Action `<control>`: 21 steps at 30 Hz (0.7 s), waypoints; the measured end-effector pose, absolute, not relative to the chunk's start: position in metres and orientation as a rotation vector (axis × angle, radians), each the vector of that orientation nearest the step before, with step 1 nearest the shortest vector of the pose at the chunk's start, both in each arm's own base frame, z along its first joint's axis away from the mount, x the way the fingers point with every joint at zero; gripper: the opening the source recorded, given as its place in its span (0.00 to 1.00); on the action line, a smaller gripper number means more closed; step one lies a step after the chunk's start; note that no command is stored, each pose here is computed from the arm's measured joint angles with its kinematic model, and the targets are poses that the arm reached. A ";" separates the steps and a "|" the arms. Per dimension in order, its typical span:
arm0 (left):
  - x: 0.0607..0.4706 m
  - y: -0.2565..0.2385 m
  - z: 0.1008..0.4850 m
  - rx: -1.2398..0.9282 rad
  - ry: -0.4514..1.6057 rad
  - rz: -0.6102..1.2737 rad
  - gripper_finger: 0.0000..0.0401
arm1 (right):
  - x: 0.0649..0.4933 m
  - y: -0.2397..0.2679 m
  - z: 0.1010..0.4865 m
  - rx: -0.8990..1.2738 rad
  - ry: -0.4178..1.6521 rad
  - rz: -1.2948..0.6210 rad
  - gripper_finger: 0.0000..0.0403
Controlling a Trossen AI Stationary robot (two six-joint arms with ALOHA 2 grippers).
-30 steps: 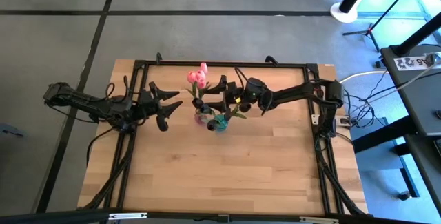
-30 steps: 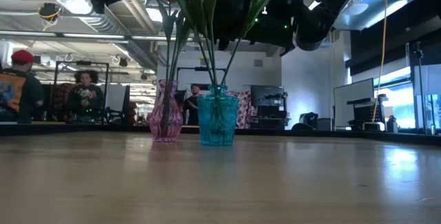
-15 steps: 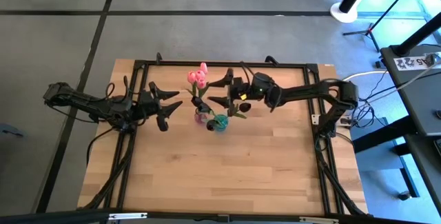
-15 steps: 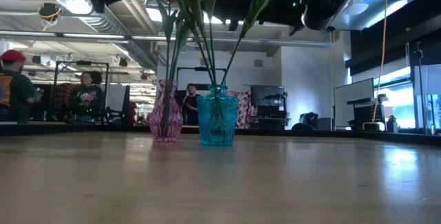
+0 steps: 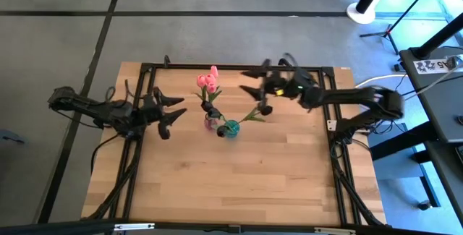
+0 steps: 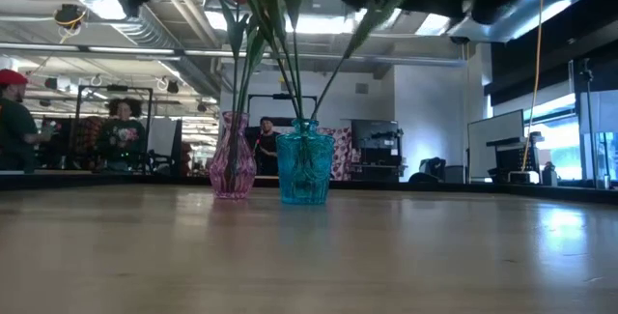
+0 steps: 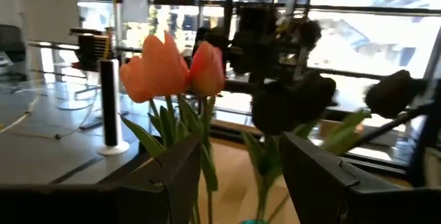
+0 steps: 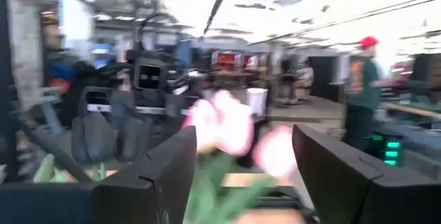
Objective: Sort flowers into vase by color
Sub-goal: Return to Home Position
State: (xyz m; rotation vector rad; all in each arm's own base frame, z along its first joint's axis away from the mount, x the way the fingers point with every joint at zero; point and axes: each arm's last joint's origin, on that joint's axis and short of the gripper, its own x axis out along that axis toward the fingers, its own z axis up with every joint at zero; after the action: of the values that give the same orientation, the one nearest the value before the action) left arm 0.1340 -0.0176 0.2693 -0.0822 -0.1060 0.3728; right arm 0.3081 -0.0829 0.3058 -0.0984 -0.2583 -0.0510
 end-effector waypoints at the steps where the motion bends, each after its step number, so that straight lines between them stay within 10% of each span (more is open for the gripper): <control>1: 0.129 -0.018 0.270 -0.082 -0.105 0.359 0.47 | 0.296 -0.082 0.303 -0.102 -0.267 -0.072 0.59; 10: 0.099 -0.022 0.252 -0.055 -0.072 -0.079 0.47 | 0.193 -0.064 0.273 -0.094 -0.241 -0.197 0.49; 21: 0.105 -0.011 0.200 -0.050 -0.054 -0.066 0.47 | 0.121 -0.041 0.236 -0.033 -0.272 -0.267 0.45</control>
State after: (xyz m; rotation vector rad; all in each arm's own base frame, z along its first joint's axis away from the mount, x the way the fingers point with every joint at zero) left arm 0.1051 -0.0114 0.2004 -0.0503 -0.0545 -0.0659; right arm 0.1211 -0.0408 0.2359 -0.0328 -0.2724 -0.2671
